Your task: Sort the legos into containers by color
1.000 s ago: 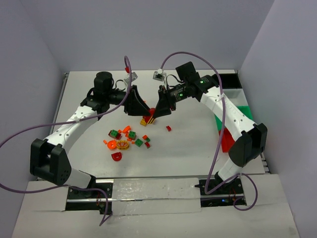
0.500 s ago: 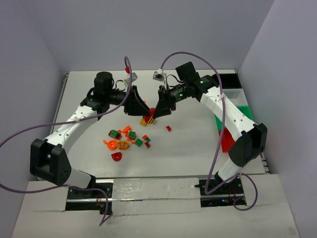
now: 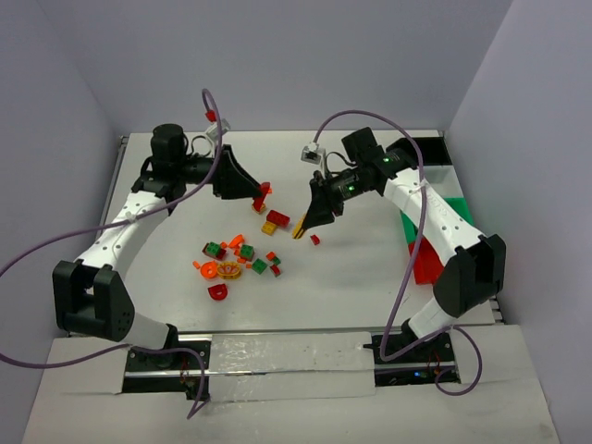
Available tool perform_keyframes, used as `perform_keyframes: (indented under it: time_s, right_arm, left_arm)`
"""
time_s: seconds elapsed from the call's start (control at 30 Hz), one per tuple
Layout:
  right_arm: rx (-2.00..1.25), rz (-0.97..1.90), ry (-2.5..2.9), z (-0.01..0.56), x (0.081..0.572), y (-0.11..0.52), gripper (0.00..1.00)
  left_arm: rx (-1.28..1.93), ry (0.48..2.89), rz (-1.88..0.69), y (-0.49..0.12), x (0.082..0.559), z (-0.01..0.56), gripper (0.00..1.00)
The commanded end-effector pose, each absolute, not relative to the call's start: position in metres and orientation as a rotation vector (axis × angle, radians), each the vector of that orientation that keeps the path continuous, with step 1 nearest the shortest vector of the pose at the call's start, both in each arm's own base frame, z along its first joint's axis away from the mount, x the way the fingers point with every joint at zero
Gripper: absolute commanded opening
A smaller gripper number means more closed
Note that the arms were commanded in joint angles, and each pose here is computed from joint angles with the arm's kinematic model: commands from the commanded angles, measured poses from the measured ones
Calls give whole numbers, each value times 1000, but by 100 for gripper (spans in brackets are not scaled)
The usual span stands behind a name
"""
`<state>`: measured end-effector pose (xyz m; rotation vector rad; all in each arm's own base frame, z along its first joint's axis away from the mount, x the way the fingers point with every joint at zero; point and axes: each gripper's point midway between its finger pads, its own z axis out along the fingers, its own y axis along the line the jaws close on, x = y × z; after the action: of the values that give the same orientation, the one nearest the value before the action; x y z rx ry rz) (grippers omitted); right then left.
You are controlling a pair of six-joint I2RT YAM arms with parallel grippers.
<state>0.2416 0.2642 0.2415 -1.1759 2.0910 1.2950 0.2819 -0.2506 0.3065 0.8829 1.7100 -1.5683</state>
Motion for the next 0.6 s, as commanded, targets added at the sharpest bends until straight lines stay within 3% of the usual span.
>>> perform_keyframes:
  time_s: [0.0,0.17,0.3,0.47,0.57]
  right_arm:
    - [-1156,1194,2127,236,241,229,0]
    - [-996,977,2223,224,279,167,0]
    - [-658,529,2417,205,335,41,0]
    - [-372,216,2529,193,364,-63,0]
    - [-288,159,2511,198,375,-90,0]
  left_arm:
    - [935,1603,-1515,-244,292,337,0]
    - [903,1638,-1416,-242,303,325,0]
    - [809,1739,-1252,-237,326,304,0]
    - [775,1800,-1117,-240,342,288,0]
    - [763,1799,-1115,-242,345,287,0]
